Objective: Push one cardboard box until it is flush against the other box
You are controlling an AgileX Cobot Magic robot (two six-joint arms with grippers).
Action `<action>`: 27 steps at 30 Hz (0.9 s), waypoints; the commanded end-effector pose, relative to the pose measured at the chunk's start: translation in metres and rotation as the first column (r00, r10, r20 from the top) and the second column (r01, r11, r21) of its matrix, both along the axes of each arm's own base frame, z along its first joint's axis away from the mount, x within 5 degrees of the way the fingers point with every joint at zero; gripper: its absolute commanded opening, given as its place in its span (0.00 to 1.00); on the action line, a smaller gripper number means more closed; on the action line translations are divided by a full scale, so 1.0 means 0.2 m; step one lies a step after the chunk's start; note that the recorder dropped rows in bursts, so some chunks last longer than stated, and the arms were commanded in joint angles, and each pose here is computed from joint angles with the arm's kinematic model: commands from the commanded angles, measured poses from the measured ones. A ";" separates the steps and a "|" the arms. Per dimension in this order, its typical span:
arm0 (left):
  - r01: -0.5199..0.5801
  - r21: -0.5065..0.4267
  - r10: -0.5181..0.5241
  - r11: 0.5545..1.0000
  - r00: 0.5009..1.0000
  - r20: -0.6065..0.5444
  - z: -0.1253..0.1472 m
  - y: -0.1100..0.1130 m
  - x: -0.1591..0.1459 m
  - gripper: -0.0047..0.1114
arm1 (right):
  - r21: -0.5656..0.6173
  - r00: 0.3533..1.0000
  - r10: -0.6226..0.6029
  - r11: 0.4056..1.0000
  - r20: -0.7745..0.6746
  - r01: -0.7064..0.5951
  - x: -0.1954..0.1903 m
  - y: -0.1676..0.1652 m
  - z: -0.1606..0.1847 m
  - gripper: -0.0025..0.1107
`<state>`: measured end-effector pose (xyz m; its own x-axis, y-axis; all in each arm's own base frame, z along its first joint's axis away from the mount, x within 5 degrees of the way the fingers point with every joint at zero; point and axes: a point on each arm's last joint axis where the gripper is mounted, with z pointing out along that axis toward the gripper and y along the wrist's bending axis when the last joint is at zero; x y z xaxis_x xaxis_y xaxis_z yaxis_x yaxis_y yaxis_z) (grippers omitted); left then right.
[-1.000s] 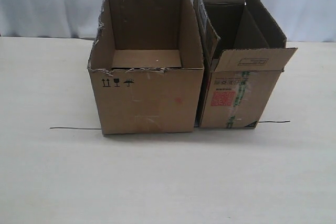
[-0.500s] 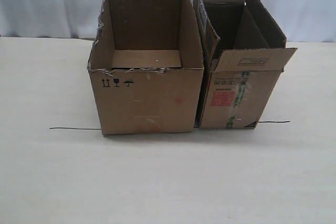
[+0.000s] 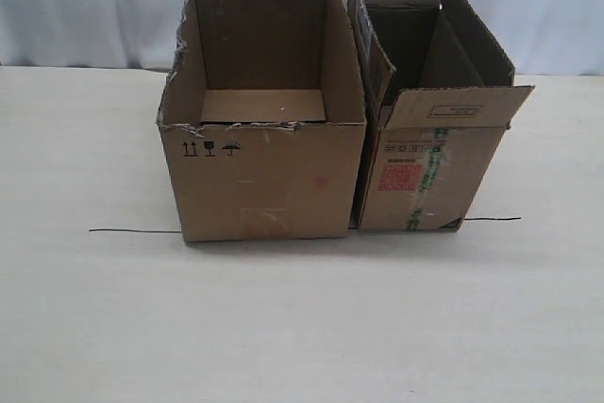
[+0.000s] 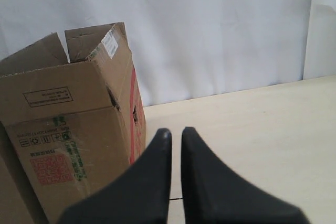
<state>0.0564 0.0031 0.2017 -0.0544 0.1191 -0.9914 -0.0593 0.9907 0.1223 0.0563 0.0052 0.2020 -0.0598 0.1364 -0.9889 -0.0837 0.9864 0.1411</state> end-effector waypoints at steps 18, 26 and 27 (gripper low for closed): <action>-0.013 -0.103 0.021 0.995 0.997 0.072 0.03 0.01 0.00 0.04 | -0.005 1.000 -0.005 1.000 0.011 0.005 0.00 0.00 0.00 0.07; -0.013 -0.103 0.021 0.995 0.997 0.072 0.03 0.01 0.00 0.04 | -0.005 1.000 -0.005 1.000 0.011 0.005 0.00 0.00 0.00 0.07; -0.013 -0.103 0.021 0.995 0.997 0.072 0.03 0.01 0.00 0.04 | -0.005 1.000 -0.005 1.000 0.011 0.005 0.00 0.00 0.00 0.07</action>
